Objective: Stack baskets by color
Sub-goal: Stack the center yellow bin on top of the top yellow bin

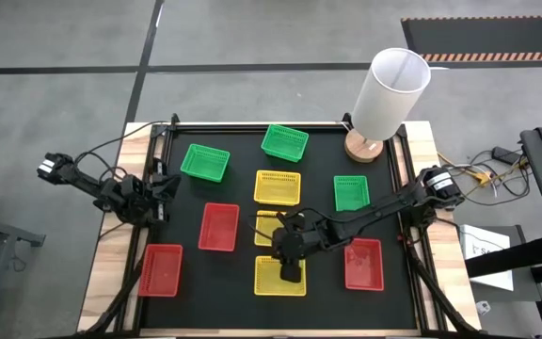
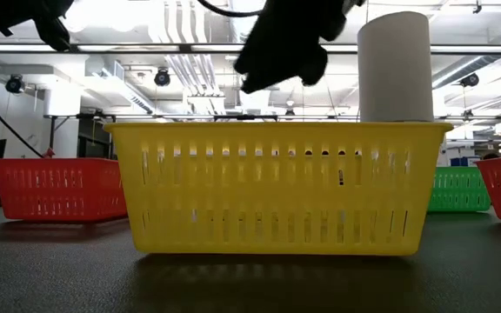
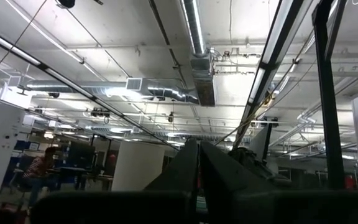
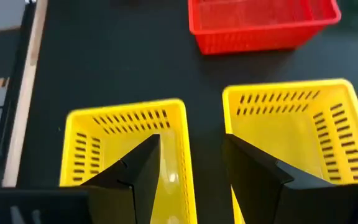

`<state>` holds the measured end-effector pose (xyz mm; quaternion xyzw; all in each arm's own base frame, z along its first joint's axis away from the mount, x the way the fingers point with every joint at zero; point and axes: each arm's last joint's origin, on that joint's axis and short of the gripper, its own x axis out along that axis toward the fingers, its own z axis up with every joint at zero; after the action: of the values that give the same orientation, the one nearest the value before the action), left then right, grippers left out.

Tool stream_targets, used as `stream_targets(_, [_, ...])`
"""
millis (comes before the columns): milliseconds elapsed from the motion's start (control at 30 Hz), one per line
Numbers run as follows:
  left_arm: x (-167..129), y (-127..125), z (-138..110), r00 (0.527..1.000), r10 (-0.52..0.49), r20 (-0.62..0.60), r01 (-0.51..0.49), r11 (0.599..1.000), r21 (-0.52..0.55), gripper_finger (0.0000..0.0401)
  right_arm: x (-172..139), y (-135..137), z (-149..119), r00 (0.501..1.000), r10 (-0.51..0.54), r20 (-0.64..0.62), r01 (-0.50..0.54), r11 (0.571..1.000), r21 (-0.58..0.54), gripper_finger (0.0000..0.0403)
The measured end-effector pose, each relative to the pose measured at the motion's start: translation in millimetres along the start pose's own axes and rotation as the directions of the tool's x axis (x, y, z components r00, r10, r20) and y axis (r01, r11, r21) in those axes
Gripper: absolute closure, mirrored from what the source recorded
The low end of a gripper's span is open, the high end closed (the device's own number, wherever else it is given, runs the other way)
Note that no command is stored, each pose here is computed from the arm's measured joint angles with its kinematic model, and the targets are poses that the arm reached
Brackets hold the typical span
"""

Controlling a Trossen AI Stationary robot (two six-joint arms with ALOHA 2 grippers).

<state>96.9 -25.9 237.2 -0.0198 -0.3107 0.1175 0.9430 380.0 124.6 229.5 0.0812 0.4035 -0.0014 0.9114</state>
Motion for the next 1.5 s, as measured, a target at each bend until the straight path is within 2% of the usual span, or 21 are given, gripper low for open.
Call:
stream_targets(233, [0, 0, 1, 1.000, 0.002, 0.006, -0.002, 1.000, -0.005, 0.0401, 4, -4, -1, 0.999, -0.033, -0.006, 0.033, 0.999, 0.034, 0.0234])
stream_targets(633, [0, 1, 2, 1.000, 0.003, 0.010, -0.003, 1.000, -0.006, 0.0401, 54, -15, -27, 0.983, -0.128, -0.131, 0.128, 0.992, -0.003, 0.0234])
stream_targets(1000, [-1, 1, 3, 1.000, 0.005, 0.017, -0.005, 1.000, -0.008, 0.0401, 55, -26, -21, 0.983, -0.141, -0.120, 0.143, 0.990, 0.009, 0.0238])
stream_targets(1167, [-1, 1, 2, 1.000, 0.005, 0.015, -0.005, 1.000, -0.007, 0.0401, 60, -30, -24, 0.979, -0.150, -0.137, 0.145, 0.988, -0.044, 0.0278])
stream_targets(1367, [-1, 2, 3, 1.000, 0.008, 0.023, -0.007, 1.000, -0.012, 0.0401, 60, -31, -24, 0.978, -0.146, -0.146, 0.137, 0.988, -0.066, 0.0380])
stream_targets(1500, [-1, 1, 3, 1.000, 0.007, 0.022, -0.007, 1.000, -0.010, 0.0401, 55, -30, -21, 0.981, -0.130, -0.144, 0.121, 0.990, -0.065, 0.0389])
